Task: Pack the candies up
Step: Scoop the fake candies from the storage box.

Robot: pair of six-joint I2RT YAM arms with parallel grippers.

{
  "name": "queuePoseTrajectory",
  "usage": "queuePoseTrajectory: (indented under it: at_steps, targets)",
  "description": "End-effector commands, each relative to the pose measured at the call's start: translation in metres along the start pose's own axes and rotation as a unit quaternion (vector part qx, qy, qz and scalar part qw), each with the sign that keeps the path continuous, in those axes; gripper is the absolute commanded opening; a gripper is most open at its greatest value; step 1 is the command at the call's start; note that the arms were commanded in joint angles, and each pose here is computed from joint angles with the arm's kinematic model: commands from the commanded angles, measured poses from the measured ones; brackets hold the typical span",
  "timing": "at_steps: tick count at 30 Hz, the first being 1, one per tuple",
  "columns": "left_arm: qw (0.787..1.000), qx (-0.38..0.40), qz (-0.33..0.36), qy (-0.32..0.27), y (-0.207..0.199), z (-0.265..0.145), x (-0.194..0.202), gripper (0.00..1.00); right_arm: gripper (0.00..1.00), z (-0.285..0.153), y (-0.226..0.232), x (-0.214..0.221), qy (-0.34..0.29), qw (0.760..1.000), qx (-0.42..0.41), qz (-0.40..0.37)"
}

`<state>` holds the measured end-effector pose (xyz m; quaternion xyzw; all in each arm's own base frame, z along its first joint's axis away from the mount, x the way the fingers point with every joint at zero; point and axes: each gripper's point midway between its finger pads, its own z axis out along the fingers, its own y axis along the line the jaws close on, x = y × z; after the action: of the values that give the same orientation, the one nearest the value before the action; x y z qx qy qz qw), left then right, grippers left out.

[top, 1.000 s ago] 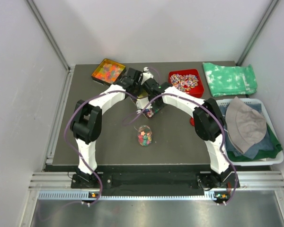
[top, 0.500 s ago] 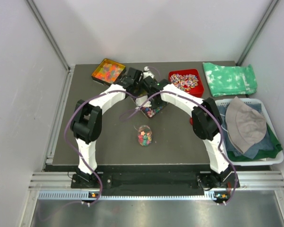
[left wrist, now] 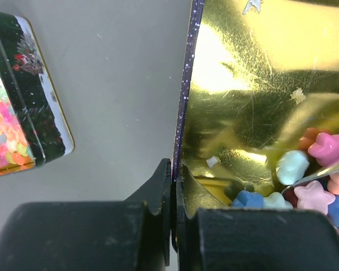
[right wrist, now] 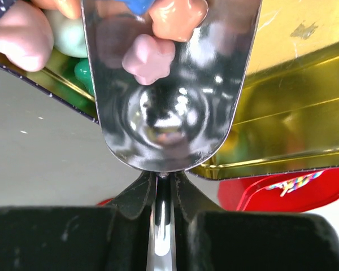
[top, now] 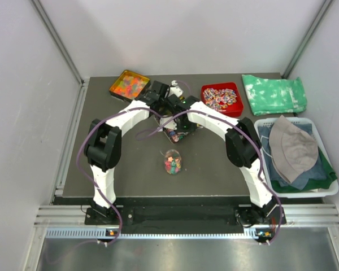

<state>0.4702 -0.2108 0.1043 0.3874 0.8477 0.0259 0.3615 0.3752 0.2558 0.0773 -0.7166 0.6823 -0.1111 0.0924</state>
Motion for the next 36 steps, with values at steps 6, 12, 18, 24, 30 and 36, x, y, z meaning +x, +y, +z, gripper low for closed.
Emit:
queuePoseTrajectory:
  at_steps: [6, 12, 18, 24, 30, 36]
  targets:
    - [0.989, 0.016, -0.044, -0.142, -0.009, -0.034, -0.088, 0.00, 0.00, -0.009, -0.018, -0.075, -0.125, 0.984, 0.053, 0.113]
    - [0.989, 0.016, -0.044, -0.139, -0.010, -0.035, -0.085, 0.00, 0.00, -0.005, -0.032, -0.063, -0.147, 0.978, 0.057, 0.137]
    - [0.991, -0.005, -0.048, -0.126, -0.004, -0.033, -0.076, 0.00, 0.00, -0.015, -0.039, -0.053, -0.191, 0.962, 0.051, 0.186]
    - [0.991, -0.001, -0.051, -0.122, -0.006, -0.031, -0.073, 0.00, 0.00, -0.025, -0.061, -0.042, -0.188, 0.955, 0.122, 0.195]
    - [0.991, 0.001, -0.046, -0.122, -0.008, -0.031, -0.072, 0.00, 0.00, -0.026, -0.071, -0.026, -0.158, 0.963, 0.162, 0.147]
    - [0.992, 0.008, -0.047, -0.121, -0.011, -0.031, -0.071, 0.00, 0.00, -0.022, -0.086, -0.016, -0.130, 0.962, 0.189, 0.150]
